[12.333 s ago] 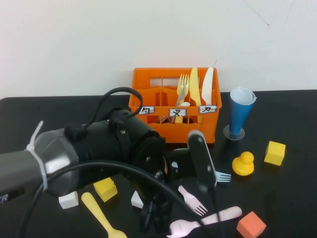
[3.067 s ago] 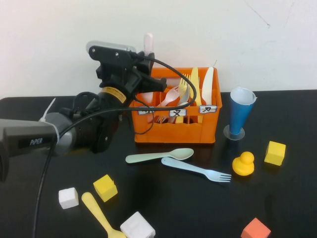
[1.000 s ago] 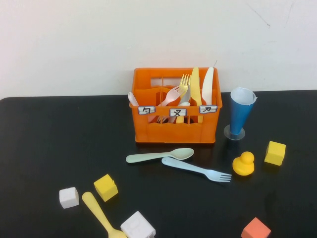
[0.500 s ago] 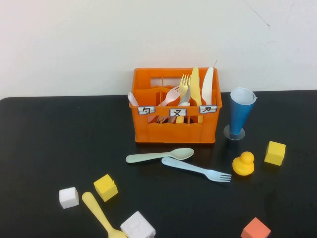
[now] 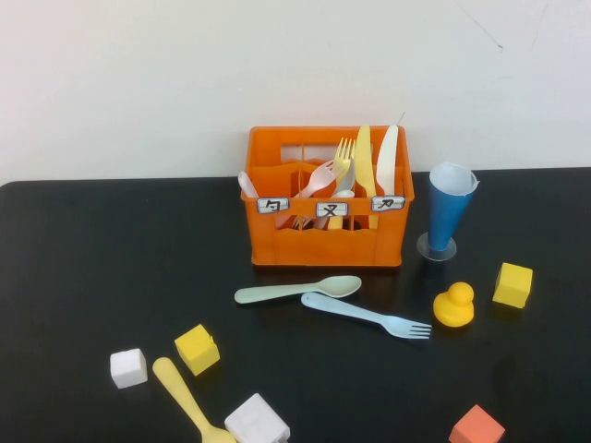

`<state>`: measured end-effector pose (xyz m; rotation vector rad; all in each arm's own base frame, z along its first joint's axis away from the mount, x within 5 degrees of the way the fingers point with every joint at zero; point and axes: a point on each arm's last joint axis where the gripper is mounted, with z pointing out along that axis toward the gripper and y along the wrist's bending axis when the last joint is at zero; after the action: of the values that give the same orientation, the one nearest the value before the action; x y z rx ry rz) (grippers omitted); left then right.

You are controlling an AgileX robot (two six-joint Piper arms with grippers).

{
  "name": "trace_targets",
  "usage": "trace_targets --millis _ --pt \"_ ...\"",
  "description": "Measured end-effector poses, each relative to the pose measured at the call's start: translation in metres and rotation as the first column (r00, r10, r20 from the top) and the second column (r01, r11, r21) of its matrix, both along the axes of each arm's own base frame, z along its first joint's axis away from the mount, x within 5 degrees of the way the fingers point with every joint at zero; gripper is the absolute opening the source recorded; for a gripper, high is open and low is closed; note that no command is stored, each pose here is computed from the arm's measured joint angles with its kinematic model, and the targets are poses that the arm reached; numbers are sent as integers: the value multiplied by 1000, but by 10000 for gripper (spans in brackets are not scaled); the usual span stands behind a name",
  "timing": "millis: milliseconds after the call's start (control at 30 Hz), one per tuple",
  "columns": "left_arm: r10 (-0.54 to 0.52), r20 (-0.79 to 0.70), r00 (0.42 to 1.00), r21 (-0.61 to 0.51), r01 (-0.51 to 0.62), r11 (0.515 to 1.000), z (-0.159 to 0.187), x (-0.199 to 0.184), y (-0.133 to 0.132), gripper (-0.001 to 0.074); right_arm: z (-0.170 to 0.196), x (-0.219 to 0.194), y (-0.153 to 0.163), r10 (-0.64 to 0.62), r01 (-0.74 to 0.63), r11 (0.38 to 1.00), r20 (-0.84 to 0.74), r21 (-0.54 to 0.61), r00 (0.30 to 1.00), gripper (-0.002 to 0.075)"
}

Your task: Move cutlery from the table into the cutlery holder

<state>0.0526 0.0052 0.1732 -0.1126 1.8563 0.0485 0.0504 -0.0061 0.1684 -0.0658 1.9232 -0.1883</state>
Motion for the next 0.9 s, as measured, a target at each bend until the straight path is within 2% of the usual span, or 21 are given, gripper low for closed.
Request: trace_targets --millis 900 --pt "-9 -2 1000 2 9 1000 0 0 0 -1 0 0 0 0 0 1000 0 0 1000 -4"
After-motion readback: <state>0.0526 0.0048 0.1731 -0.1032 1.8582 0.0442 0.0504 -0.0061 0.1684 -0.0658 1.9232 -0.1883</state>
